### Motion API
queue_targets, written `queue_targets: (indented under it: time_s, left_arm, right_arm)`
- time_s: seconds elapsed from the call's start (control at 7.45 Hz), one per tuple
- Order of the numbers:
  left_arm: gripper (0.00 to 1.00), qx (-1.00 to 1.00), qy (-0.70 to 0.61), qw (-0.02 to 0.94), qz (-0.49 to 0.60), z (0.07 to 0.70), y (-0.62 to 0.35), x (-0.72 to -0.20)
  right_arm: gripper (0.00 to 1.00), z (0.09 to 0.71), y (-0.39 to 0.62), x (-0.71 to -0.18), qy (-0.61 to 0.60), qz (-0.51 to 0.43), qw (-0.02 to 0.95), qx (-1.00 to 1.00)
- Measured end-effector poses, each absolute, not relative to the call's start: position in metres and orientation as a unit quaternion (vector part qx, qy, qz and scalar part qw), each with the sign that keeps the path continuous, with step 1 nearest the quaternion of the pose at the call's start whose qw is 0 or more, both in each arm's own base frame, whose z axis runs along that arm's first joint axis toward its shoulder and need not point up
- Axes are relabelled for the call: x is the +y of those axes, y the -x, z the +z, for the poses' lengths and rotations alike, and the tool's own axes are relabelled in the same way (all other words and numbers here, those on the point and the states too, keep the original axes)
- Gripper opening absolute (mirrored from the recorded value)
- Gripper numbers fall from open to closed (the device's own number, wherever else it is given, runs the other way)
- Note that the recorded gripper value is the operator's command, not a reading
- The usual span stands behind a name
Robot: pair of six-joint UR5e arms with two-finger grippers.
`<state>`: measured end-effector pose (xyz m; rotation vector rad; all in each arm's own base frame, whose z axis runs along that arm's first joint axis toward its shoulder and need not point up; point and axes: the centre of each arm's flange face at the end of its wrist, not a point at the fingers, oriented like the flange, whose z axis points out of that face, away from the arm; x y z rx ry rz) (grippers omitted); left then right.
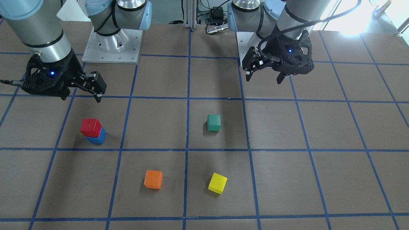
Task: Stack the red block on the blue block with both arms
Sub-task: 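Open the right gripper and raise it away from the stack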
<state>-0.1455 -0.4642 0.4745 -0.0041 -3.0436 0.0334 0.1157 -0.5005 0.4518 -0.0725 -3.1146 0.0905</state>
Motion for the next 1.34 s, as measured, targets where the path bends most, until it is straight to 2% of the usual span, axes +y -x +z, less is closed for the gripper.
queue_targets:
  time_s: [0.4, 1.34]
  left_arm:
    - [1.00, -0.999, 0.003, 0.044, 0.016, 0.478, 0.145, -0.466]
    - [1.00, -0.999, 0.015, 0.033, 0.015, 0.485, 0.143, -0.488]
  right_arm:
    - [1.00, 0.475, -0.155, -0.500, 0.047, 0.042, 0.013, -0.998]
    - [1.00, 0.466, -0.157, -0.519, 0.048, 0.031, 0.018, -0.998]
